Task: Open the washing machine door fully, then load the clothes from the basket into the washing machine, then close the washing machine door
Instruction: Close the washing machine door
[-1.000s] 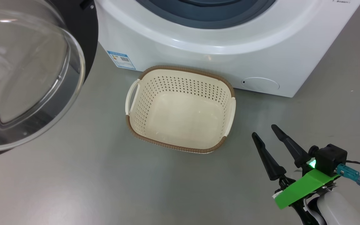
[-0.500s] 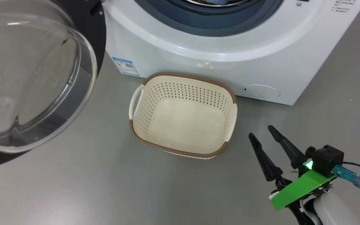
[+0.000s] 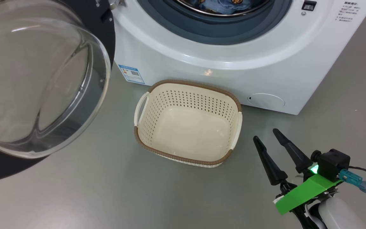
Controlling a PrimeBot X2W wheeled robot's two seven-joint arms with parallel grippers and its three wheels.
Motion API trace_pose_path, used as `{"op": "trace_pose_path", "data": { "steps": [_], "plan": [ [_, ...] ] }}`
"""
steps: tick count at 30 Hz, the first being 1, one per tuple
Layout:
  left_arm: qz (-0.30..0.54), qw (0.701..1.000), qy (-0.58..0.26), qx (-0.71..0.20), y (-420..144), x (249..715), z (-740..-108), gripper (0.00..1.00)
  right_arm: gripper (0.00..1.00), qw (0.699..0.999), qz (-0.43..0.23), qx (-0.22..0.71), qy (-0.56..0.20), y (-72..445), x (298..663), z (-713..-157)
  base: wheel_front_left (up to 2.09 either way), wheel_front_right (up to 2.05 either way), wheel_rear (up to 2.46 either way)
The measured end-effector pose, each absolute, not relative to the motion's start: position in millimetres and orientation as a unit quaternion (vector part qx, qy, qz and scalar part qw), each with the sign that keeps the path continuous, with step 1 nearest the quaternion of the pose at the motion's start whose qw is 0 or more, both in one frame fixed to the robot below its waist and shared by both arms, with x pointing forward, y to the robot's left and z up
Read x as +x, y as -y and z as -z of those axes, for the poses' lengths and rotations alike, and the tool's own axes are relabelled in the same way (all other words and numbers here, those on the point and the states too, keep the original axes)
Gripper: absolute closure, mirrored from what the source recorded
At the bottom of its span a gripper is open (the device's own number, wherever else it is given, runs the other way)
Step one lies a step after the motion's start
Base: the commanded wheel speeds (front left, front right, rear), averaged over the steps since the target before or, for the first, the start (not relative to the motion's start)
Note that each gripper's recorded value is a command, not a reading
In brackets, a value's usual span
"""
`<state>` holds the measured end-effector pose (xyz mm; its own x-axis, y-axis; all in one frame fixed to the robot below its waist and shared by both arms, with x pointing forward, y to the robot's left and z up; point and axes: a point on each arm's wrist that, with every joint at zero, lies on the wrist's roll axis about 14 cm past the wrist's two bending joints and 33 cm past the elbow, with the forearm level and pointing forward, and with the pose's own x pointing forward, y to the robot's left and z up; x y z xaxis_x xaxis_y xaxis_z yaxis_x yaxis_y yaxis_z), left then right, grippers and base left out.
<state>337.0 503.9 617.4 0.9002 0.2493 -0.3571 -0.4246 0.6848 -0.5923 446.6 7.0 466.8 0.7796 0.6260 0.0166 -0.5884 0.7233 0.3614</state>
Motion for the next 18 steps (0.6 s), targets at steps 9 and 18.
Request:
{"op": "trace_pose_path", "data": {
  "steps": [9,18],
  "plan": [
    [-0.148,0.912,-0.157,-0.349,-486,330,-618,1.0,0.0,0.927,-0.326,0.179,-0.049,-8,441,-473,0.0,0.0,0.0],
    [-0.101,0.913,-0.183,-0.35,-464,326,-622,1.0,0.0,0.927,-0.327,0.181,-0.041,-10,439,-481,0.0,0.0,0.0]
  ]
}}
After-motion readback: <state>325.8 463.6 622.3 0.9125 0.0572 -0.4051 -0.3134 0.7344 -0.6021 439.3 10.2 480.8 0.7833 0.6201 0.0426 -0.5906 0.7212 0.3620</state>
